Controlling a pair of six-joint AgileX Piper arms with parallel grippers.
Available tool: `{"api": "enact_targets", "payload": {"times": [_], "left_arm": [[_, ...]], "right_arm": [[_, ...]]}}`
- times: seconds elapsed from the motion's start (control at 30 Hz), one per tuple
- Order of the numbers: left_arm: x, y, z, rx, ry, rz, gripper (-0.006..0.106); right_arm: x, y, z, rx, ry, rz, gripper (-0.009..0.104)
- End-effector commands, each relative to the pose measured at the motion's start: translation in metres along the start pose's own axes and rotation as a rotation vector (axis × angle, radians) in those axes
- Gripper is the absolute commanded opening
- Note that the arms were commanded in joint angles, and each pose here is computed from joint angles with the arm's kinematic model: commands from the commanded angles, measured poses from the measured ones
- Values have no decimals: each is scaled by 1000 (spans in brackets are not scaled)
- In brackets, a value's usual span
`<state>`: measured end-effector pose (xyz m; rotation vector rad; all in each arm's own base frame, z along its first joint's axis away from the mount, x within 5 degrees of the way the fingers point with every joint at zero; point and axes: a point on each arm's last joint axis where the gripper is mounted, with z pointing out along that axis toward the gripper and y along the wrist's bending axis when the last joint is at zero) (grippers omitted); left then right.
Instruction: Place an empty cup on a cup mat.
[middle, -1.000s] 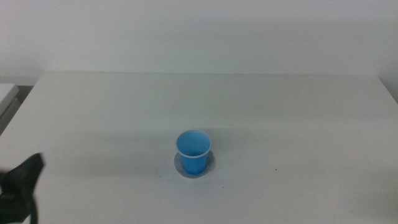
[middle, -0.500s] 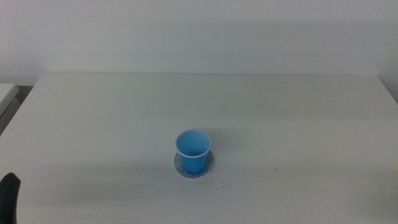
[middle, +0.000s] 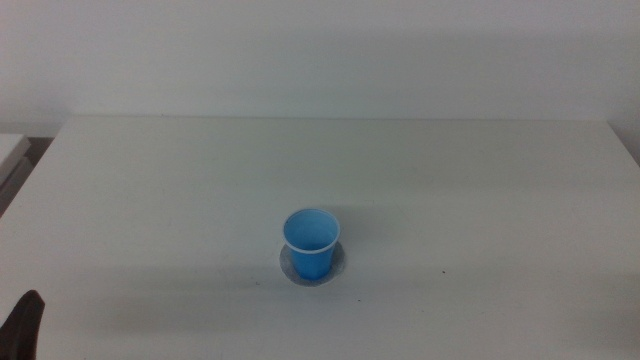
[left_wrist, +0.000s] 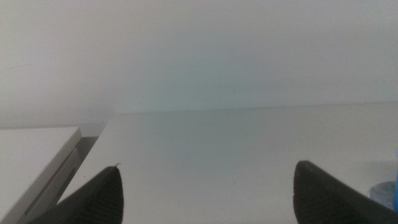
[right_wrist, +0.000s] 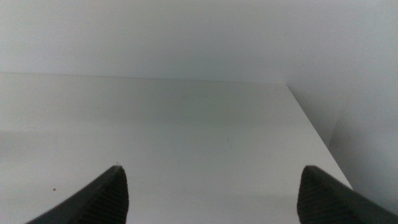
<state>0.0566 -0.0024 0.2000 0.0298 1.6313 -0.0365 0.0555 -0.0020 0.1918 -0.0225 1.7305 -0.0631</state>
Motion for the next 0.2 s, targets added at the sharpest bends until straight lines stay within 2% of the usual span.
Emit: {"api": "enact_targets", "payload": {"times": [0.0,0.17], "left_arm": [[-1,0,0,2,-8,-14,94],[-1,0,0,0,-8,-1,94]], "right_arm": [[0,0,0,1,-8,-11,93],[0,0,0,1,-8,-11,93]]}}
